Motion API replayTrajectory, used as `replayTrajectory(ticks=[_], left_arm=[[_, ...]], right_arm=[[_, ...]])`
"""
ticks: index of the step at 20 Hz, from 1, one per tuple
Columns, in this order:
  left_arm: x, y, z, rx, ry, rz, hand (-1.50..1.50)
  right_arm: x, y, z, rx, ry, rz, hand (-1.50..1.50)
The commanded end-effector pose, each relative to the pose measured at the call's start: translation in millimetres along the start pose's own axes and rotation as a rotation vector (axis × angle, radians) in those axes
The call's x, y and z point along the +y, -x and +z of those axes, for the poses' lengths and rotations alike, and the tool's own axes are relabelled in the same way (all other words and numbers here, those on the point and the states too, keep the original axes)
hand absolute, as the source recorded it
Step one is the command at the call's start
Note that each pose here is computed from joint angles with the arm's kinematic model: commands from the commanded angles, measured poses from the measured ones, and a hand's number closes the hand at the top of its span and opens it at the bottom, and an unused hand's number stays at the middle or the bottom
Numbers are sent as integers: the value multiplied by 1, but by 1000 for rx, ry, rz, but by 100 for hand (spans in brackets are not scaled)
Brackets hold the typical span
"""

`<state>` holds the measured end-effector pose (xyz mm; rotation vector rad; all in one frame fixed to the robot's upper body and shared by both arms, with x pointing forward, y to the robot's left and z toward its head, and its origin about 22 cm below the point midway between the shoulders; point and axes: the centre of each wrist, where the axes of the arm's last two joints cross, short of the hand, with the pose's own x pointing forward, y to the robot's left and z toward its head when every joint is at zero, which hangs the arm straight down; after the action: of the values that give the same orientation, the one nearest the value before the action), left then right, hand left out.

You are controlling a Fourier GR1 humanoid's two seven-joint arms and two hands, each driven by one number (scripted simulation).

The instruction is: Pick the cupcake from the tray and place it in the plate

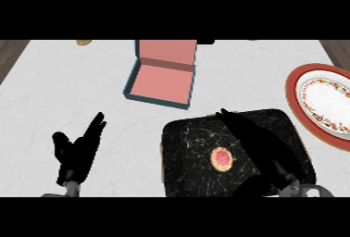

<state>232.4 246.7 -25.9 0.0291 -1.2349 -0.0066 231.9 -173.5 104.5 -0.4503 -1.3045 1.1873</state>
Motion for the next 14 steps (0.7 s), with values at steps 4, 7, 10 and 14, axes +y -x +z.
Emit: replayTrajectory(ticks=[4, 7, 10, 14], left_arm=[[-8, -3, -8, 42, 6, 19, 0], [11, 16, 4, 37, 18, 20, 0], [-21, 12, 9, 53, 29, 23, 0], [9, 5, -4, 41, 31, 9, 0]], right_arm=[[22, -6, -24, 71, 12, 81, -150], [35, 8, -2, 55, 4, 69, -150], [36, -26, -25, 47, -27, 65, -150], [34, -13, -27, 69, -56, 96, -150]])
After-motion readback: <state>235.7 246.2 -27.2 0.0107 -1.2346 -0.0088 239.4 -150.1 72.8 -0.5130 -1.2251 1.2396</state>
